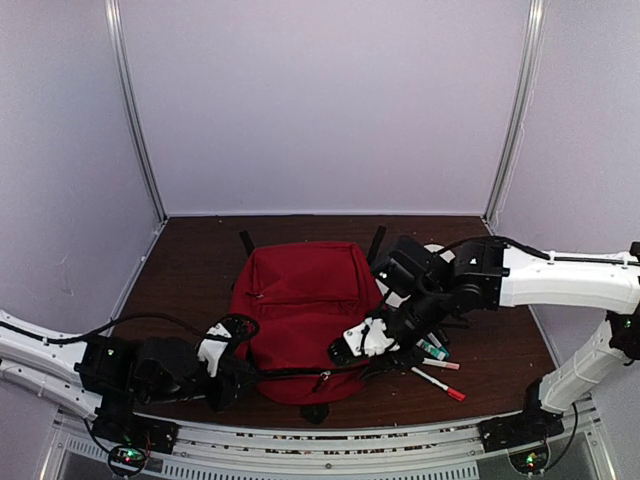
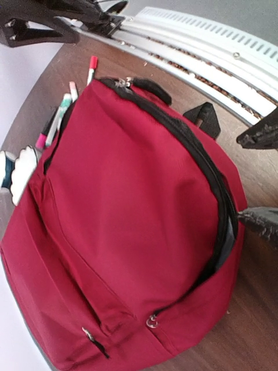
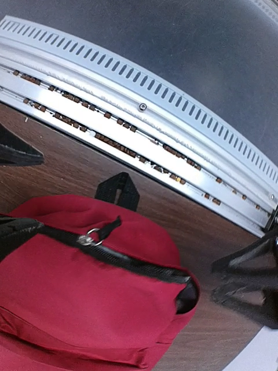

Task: Pack the student bag
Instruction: Grab the largest pocket of the student bag.

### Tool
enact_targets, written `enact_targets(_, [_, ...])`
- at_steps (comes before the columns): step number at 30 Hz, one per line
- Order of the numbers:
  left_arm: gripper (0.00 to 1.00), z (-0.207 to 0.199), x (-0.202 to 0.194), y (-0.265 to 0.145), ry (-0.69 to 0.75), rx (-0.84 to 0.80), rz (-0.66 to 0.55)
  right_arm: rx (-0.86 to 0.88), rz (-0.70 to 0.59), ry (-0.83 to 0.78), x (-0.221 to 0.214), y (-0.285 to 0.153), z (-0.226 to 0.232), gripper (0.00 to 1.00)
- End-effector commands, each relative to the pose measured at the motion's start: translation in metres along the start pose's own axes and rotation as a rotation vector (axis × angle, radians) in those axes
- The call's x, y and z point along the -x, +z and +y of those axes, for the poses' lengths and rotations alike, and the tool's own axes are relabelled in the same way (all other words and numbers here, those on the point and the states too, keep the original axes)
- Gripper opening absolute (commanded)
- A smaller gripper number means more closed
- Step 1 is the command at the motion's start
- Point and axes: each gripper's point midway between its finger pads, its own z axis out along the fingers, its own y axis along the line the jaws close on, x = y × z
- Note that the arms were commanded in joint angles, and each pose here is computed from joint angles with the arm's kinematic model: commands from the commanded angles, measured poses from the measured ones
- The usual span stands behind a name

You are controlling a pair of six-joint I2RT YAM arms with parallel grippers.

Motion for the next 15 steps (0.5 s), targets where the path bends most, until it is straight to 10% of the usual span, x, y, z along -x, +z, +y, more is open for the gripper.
enact_targets(1, [0.48,-0.019,0.015,0.008,-0.040,-0.101,-0.071,-0.058,0.091,-0.171,0.016,0.022,0.002,0.32])
enact_targets(15, [0.56,-0.018,-0.012,0.047,-0.056,-0.094,0.044,-0.147,0.263,-0.348,0.028,0.079,-0.021,0.37])
